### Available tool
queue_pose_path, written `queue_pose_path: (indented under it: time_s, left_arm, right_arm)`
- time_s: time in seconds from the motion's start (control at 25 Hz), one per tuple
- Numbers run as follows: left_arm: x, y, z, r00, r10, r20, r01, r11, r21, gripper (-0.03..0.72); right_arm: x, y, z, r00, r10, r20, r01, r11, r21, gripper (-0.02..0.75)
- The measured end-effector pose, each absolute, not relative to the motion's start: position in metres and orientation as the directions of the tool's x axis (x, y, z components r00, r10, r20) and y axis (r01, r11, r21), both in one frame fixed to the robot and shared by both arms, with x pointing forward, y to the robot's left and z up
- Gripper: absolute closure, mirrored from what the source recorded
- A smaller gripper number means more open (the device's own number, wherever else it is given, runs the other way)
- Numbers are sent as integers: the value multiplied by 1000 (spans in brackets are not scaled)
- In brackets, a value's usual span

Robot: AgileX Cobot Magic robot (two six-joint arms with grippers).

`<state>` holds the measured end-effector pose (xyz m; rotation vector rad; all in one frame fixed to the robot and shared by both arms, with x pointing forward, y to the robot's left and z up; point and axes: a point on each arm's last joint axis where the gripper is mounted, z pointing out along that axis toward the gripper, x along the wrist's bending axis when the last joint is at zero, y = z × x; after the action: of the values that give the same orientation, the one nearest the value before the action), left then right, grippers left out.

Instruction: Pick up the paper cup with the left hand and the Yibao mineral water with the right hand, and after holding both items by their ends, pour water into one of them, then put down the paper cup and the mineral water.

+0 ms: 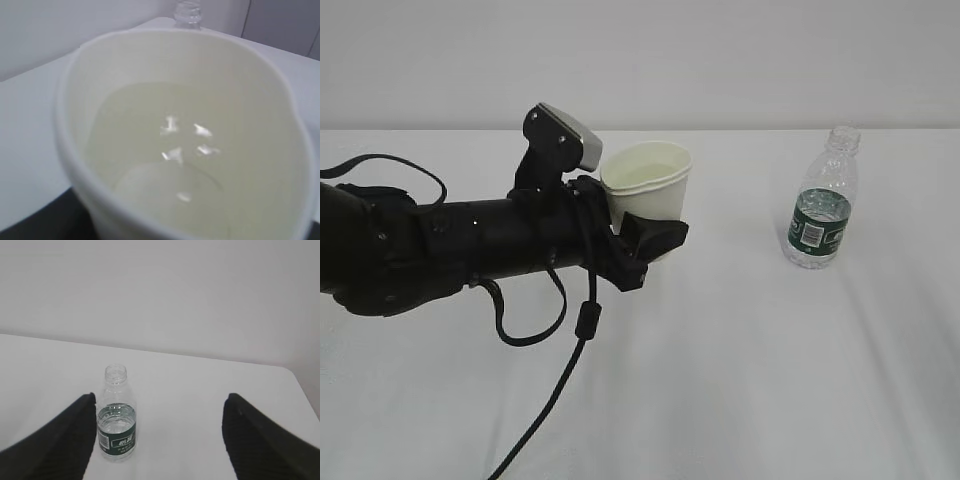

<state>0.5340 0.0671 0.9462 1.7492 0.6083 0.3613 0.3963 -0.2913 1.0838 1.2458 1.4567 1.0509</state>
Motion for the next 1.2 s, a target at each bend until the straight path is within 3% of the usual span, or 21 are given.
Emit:
queue_pose_path:
  time_s: [1.2]
  left_arm:
    - [580,133,947,615,785,-73,230,-89,969,263]
  right_arm:
    - [394,-279,1080,-144,983,-115,233,146,961,146]
